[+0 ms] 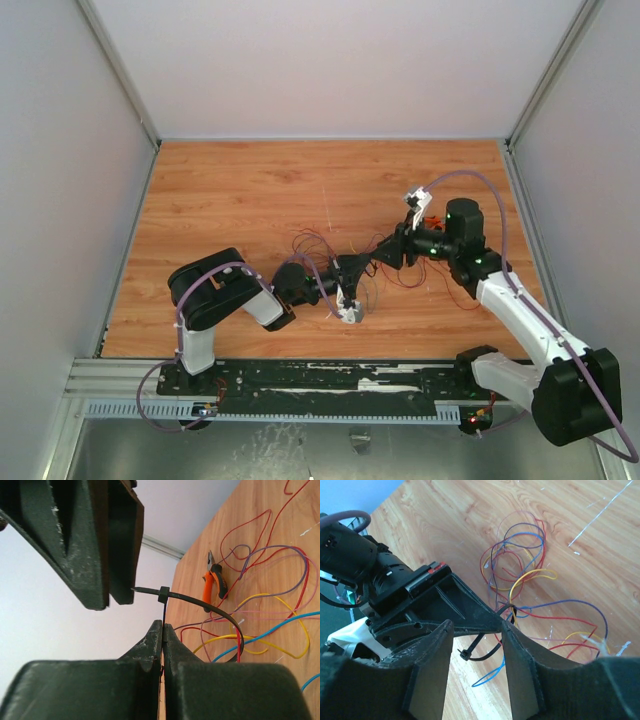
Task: Zip-tie the wires
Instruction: Tie the cable at the center of the board.
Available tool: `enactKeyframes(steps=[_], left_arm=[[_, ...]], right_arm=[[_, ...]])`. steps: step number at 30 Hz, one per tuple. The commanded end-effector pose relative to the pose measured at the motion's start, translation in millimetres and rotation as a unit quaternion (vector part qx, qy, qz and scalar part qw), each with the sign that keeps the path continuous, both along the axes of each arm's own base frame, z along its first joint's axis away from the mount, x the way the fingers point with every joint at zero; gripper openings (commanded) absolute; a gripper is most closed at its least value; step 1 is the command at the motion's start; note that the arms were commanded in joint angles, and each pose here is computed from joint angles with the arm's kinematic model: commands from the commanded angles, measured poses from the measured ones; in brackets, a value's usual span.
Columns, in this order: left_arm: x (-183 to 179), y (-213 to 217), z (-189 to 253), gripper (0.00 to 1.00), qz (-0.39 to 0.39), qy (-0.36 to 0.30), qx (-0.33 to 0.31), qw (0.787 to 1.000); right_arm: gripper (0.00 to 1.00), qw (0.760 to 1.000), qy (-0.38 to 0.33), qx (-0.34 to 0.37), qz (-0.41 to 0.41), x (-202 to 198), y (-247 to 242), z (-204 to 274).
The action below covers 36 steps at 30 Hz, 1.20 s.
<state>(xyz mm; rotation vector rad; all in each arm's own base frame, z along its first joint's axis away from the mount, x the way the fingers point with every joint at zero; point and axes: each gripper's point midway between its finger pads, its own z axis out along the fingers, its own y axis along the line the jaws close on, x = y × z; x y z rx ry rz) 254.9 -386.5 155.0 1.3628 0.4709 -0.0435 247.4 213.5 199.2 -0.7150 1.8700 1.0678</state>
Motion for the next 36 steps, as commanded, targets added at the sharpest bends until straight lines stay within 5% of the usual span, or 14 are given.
enactKeyframes(steps=[1,20,36], left_arm=[[0,0,17,0.0,-0.004,-0.015,-0.025,1.0],[3,1,18,0.0,-0.002,-0.015,-0.027,1.0],[4,1,18,0.0,-0.001,-0.013,-0.028,1.0]], right_arm=[[0.44,1.0,0.006,0.0,0.016,-11,4,-5],[0.44,0.999,0.027,-0.02,0.012,-21,6,-22],[0.32,0.999,0.023,-0.026,0.003,-21,5,-23]])
